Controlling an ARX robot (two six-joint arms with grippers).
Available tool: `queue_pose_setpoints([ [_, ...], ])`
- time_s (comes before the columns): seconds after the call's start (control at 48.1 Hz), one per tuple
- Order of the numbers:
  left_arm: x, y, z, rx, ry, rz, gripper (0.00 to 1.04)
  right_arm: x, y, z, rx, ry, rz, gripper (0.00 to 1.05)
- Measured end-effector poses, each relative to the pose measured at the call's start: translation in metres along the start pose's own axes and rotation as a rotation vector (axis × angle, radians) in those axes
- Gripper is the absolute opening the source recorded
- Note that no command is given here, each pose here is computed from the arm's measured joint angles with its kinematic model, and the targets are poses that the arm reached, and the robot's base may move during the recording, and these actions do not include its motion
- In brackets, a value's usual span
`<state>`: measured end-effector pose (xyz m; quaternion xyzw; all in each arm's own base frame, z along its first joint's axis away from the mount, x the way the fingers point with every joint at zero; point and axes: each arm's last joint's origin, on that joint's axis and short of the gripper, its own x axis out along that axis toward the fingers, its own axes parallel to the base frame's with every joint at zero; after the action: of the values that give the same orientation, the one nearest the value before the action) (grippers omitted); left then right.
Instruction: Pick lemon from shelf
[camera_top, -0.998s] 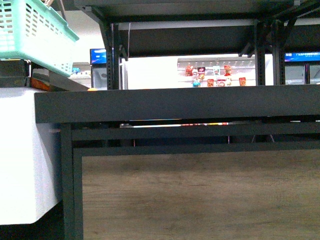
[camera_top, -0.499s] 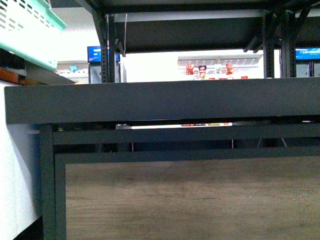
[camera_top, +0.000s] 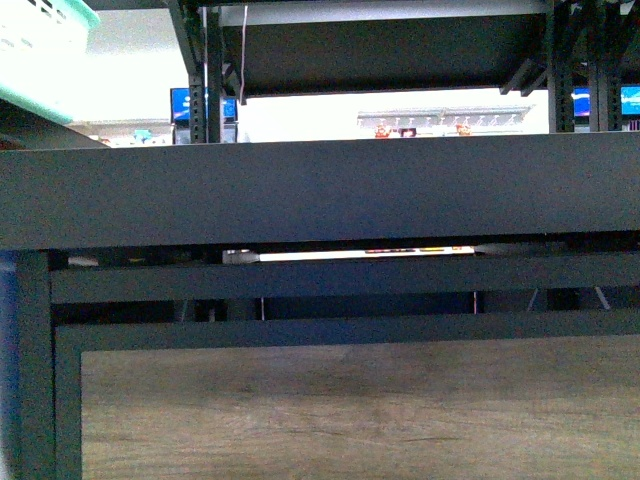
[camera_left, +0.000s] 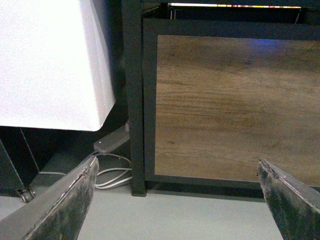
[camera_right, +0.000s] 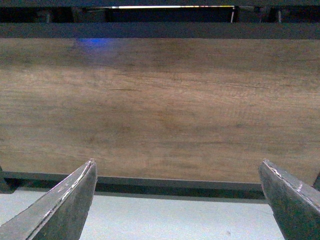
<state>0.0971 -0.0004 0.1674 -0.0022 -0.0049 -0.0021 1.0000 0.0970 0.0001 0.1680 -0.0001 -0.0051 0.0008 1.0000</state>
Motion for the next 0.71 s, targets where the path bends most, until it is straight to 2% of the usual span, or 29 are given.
queue_pose_setpoints([
  [0.707,0.0,0.0001,0.0,0.0,0.0,0.002,0.97,0.0,0.0,0.0,0.0,0.0,0.0,0.97],
])
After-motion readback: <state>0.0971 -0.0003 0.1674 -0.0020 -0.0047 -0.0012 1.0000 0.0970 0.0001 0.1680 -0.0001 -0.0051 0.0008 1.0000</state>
